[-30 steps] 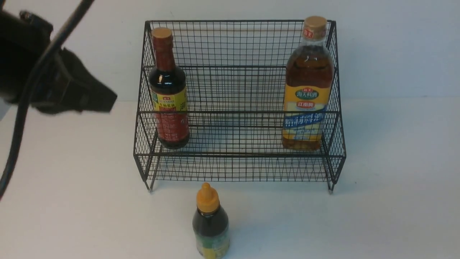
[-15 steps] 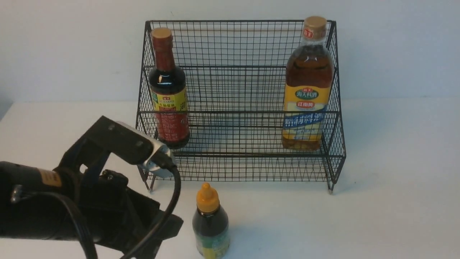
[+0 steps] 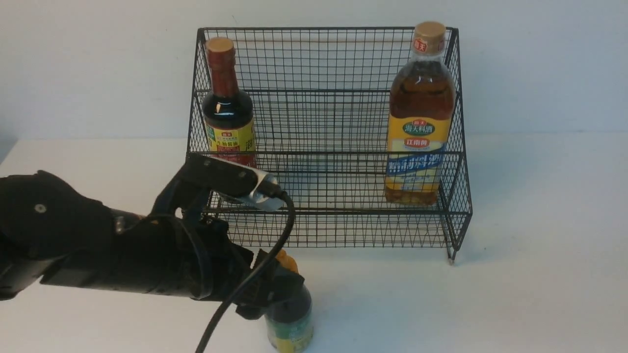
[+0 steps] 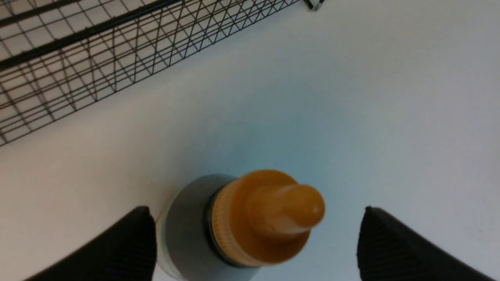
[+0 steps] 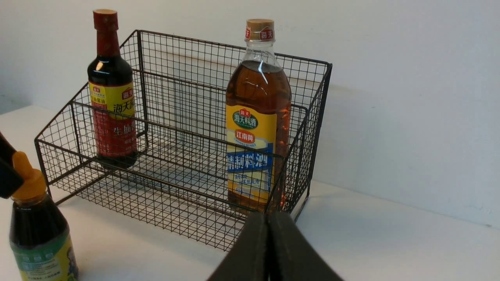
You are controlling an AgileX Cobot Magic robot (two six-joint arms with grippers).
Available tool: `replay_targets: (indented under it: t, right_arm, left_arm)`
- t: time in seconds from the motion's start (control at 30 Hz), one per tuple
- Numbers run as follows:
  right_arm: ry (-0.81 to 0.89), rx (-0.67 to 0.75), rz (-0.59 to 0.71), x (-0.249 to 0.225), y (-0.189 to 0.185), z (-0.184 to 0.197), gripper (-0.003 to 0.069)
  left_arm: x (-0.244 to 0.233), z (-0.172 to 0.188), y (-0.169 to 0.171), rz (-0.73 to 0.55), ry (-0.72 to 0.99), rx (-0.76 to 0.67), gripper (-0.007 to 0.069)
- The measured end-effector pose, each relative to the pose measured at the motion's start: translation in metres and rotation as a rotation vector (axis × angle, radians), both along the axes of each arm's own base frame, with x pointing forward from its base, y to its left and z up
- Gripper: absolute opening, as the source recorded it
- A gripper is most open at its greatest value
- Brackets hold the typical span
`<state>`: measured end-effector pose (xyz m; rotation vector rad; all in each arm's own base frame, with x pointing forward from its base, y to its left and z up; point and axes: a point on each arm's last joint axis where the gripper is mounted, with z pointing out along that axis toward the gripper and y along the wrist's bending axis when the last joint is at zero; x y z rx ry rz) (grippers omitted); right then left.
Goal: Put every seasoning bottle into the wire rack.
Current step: Use the left arm to grab the condiment bottle closest to it
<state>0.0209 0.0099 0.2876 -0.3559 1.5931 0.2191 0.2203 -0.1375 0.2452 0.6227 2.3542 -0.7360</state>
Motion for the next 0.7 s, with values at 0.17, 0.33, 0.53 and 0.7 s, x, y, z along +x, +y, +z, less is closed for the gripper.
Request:
replay_targets:
  t: [0.17,0.33,0.53,0.7]
  right_arm:
    - [0.0,0.0,0.0,0.0,0.0,0.0,-0.0015]
    - [0.0,0.0,0.0,0.0,0.0,0.0,-0.0015]
    - [0.0,0.0,0.0,0.0,0.0,0.0,-0.0015]
    - [0.001,0.0,0.0,0.0,0.0,0.0,-0.0015]
  left_arm:
    - [0.008,-0.011,-0.006,-0.025,0.007,-0.022,0.0607]
    - [0.014,-0.018,-0.009,-0.009,0.002,-0.034,0.0439]
    - [0.018,-0.015,-0.008,0.01,-0.047,-0.025,0.029]
    - [0.011,0.005,-0.015,-0.093,-0.026,-0.083,0.029]
